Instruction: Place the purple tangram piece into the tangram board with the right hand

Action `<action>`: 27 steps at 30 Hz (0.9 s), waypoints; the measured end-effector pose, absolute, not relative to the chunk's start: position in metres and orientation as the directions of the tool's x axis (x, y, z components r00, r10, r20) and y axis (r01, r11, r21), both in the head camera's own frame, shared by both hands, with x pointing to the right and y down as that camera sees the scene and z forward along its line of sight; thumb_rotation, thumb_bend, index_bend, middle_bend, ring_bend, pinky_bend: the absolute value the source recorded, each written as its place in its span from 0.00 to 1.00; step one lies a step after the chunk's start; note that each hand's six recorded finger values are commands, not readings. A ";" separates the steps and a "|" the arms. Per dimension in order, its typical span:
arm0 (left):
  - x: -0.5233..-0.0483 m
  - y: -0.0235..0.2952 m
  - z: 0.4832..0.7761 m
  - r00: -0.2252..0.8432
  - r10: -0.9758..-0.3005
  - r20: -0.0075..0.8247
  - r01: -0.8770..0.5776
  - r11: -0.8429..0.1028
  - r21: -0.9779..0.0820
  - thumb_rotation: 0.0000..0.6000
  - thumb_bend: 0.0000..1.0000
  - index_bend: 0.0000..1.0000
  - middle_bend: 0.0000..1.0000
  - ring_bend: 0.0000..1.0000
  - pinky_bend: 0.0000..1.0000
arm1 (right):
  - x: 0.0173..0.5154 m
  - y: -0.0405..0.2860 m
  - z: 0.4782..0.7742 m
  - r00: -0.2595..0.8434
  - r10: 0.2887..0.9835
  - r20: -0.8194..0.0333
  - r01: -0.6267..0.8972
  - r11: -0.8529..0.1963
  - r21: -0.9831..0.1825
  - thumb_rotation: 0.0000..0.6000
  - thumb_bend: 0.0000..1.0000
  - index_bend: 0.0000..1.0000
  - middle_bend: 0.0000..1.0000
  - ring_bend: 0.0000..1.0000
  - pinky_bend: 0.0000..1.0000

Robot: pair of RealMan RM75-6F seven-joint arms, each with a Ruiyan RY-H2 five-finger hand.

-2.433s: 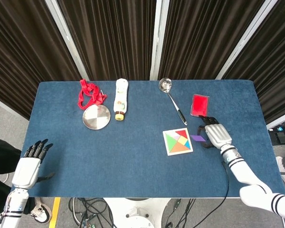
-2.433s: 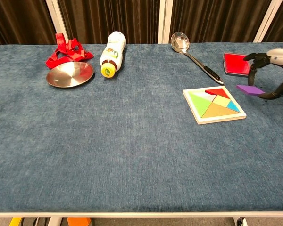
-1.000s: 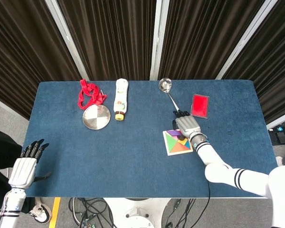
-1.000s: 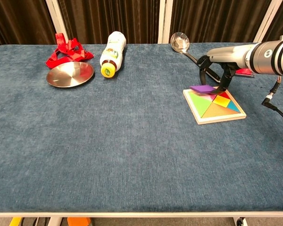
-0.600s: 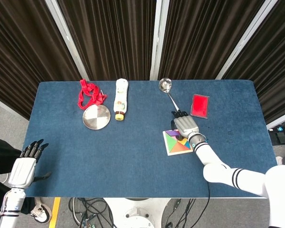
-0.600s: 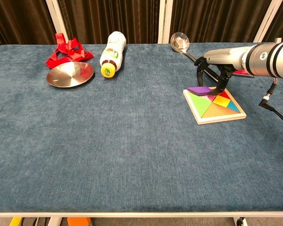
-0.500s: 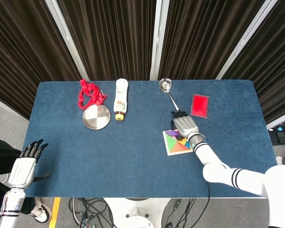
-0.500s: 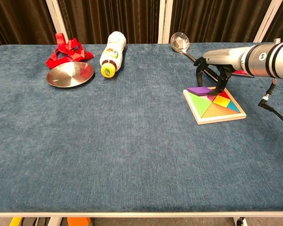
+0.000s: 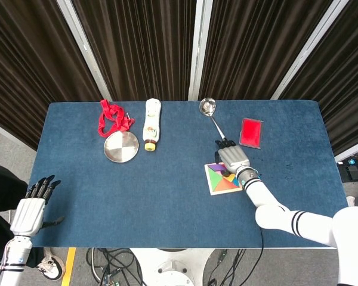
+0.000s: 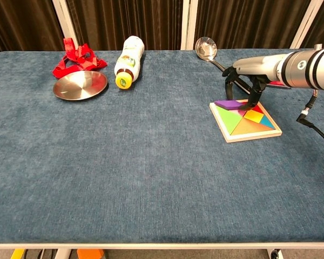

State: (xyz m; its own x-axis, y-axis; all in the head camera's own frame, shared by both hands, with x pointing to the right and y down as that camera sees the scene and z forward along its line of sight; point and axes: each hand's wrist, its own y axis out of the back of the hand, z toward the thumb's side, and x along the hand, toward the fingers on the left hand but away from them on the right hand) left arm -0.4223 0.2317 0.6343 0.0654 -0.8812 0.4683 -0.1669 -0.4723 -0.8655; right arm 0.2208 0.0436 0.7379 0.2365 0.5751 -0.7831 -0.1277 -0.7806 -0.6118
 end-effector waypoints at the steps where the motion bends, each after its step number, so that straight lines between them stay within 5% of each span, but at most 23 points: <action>1: -0.422 0.232 0.634 0.065 -0.881 0.468 -0.167 -0.472 -0.865 1.00 0.03 0.13 0.05 0.00 0.14 | 0.221 0.044 0.738 0.237 0.574 -0.784 -0.128 -0.781 -0.611 1.00 0.22 0.32 0.00 0.00 0.00; 22: -0.423 0.231 0.633 0.067 -0.884 0.462 -0.173 -0.467 -0.867 1.00 0.03 0.14 0.05 0.00 0.14 | 0.223 0.041 0.723 0.265 0.591 -0.762 -0.087 -0.772 -0.629 1.00 0.23 0.27 0.00 0.00 0.00; 27: -0.423 0.231 0.634 0.065 -0.882 0.467 -0.175 -0.471 -0.865 1.00 0.03 0.14 0.05 0.00 0.14 | 0.223 0.043 0.720 0.284 0.585 -0.759 -0.076 -0.776 -0.626 1.00 0.59 0.30 0.00 0.00 0.00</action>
